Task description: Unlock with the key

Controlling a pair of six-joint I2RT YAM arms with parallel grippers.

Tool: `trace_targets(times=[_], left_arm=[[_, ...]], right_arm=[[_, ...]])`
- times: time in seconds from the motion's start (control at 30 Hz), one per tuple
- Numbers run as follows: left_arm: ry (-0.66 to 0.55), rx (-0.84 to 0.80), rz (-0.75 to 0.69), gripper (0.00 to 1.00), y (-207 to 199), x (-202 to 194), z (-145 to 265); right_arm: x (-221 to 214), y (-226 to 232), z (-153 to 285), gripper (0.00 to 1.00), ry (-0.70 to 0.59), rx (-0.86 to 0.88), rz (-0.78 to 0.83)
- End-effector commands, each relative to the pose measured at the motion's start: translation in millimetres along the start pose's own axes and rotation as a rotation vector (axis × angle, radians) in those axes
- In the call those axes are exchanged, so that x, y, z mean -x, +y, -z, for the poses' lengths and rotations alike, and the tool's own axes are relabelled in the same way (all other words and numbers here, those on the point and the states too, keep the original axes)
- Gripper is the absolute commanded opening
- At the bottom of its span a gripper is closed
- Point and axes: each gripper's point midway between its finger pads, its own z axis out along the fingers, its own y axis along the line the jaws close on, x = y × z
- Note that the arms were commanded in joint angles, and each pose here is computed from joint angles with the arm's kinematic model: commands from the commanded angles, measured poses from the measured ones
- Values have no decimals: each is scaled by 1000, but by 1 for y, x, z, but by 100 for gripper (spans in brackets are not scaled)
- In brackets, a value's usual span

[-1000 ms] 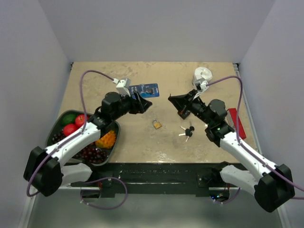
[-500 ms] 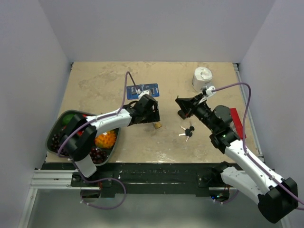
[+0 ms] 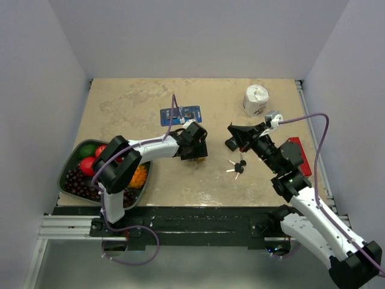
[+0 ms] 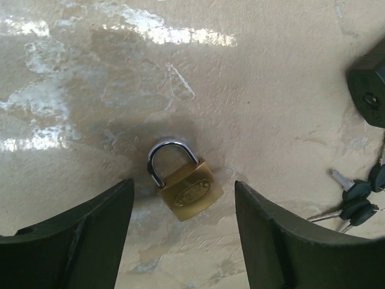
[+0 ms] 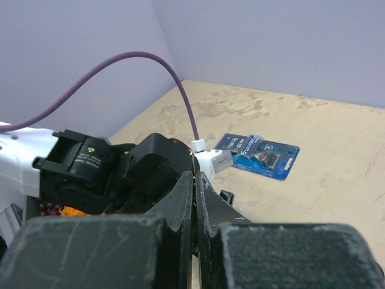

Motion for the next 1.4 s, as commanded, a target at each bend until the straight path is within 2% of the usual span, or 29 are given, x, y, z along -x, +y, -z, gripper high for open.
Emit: trace_targets(times=[0.0, 0.23, 0.43, 0.5, 0.63, 0.87, 1.13, 1.37], left_arm=[[31, -31, -6, 71, -14, -5, -13], [-26, -37, -45, 68, -22, 12, -16], [-85, -115, -114, 67, -43, 26, -6], [-102, -67, -130, 70, -36, 29, -5], [-55, 98, -168, 75, -3, 17, -2], [-26, 148, -232, 75, 2, 0, -1], [26, 217, -322, 66, 1, -10, -11], [71, 238, -340, 59, 12, -27, -10]], right_arm=[[8, 0, 3, 0, -34, -10, 7], [1, -1, -2, 0, -12, -5, -7], [-8, -3, -7, 0, 15, -1, -24], [-11, -4, -8, 0, 23, -3, -27], [-13, -4, -9, 0, 25, 0, -33], [-16, -4, -11, 0, 31, -1, -42], [-16, -4, -10, 0, 28, -1, -48], [-17, -5, -9, 0, 30, -5, -50]])
